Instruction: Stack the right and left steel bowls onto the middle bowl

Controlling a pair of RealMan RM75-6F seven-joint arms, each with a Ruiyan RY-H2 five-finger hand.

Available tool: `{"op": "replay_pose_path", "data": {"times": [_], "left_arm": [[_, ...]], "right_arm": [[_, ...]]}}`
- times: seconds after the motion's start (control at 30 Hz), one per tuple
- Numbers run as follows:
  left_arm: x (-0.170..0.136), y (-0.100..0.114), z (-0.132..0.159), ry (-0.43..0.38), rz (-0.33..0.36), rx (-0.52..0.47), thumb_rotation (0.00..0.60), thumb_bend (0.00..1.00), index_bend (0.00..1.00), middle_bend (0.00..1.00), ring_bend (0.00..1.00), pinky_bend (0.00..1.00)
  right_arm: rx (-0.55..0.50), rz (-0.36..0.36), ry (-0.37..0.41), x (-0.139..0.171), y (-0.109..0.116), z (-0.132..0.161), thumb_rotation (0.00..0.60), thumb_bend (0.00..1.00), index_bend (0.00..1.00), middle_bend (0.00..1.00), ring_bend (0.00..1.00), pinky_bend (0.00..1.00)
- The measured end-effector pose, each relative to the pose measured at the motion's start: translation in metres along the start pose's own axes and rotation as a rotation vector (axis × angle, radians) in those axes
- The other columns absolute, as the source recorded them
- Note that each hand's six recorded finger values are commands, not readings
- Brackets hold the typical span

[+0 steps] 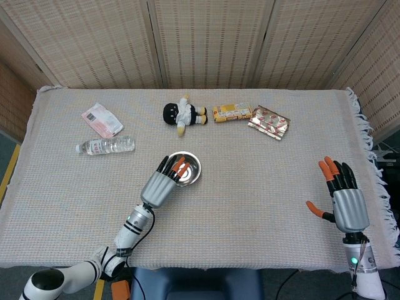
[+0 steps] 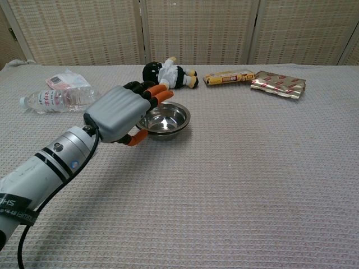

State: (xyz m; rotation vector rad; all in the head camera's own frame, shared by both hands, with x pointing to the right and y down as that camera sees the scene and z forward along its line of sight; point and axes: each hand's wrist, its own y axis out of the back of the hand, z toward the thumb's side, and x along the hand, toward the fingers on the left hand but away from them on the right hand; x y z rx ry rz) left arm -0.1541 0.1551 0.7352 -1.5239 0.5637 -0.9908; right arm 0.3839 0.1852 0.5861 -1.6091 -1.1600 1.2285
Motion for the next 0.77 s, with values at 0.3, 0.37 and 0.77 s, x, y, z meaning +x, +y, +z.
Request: {"op": "replay_pose_path", "data": {"times": [0.3,0.37,0.77], "left_arm": [[-0.044,0.014,-0.025,0.01,-0.131,-0.081,0.6,0.42,0.0,0.0,0.0,0.11],[-0.069,0.028,-0.042,0.034,-0.159,-0.12,0.6,0.42,0.0,0.0,0.0,0.09],[-0.23,0.074,-0.175,0.422,-0.075,-0.344,0.6,0.42,0.0,0.0,0.0,0.08]], "right_arm": [[0.018,0.004,0.022,0.007,0.004,0.009,0.56,0.09,0.0,0.0,0.0,0.0],[0.034,0.003,0.026,0.01,0.006,0.011,0.56,0.09,0.0,0.0,0.0,0.0],[0.155,0.052,-0.048,0.039,0.013,0.014,0.56,0.09,0.0,0.0,0.0,0.0]]}}
